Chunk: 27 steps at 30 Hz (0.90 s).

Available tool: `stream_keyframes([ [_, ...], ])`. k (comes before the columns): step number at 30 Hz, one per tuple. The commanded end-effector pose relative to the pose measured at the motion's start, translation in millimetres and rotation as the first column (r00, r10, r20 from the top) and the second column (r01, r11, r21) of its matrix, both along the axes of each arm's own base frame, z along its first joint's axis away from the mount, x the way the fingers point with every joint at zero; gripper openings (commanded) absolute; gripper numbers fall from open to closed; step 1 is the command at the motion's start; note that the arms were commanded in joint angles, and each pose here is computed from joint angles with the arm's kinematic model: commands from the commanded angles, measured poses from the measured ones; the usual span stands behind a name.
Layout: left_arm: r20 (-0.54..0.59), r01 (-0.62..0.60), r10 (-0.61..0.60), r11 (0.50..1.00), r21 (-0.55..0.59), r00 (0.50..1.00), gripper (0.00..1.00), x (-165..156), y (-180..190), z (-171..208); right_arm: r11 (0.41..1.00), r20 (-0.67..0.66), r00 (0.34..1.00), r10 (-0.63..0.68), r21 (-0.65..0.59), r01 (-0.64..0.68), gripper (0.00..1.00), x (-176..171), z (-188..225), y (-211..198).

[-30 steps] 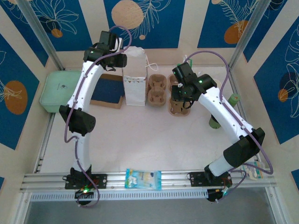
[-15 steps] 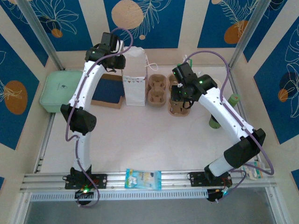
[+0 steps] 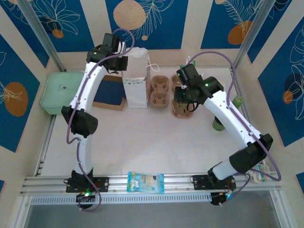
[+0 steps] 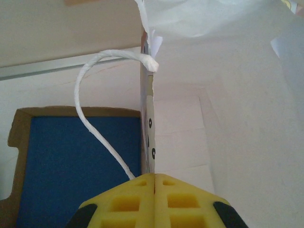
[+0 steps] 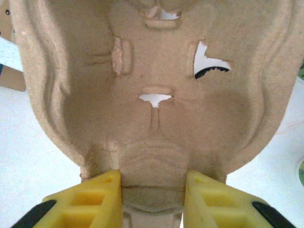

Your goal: Pack the takeout coffee

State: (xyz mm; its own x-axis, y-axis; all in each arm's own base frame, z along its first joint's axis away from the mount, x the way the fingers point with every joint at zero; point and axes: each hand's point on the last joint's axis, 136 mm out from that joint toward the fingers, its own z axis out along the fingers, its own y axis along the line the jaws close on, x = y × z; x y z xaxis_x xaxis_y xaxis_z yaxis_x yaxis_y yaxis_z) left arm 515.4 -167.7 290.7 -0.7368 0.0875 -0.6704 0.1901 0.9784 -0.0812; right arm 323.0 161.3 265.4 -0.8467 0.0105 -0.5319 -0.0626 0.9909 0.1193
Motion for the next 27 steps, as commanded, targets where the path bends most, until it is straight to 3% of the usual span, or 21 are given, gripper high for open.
stream_keyframes([
  [1, 0.032, -0.033, 0.034, 0.998, -0.044, 0.999, 0.00, -19, 5, 31, 0.999, 0.025, 1.000, 0.006, 0.033, -0.007, 0.31, -8, 14, 2],
  [9, 0.082, -0.053, 0.063, 0.991, -0.121, 0.995, 0.00, -48, 4, 60, 0.999, 0.036, 0.999, 0.014, 0.050, -0.016, 0.31, -16, 17, 1],
  [17, 0.063, -0.083, 0.101, 0.965, -0.248, 0.993, 0.00, -93, -7, 61, 0.998, 0.061, 0.998, 0.015, 0.062, -0.019, 0.31, -26, 21, -6],
  [27, 0.046, -0.257, 0.313, 0.846, -0.467, 0.949, 0.00, -148, -4, 72, 0.995, 0.120, 0.993, -0.007, 0.096, -0.004, 0.31, -34, 40, -20],
])
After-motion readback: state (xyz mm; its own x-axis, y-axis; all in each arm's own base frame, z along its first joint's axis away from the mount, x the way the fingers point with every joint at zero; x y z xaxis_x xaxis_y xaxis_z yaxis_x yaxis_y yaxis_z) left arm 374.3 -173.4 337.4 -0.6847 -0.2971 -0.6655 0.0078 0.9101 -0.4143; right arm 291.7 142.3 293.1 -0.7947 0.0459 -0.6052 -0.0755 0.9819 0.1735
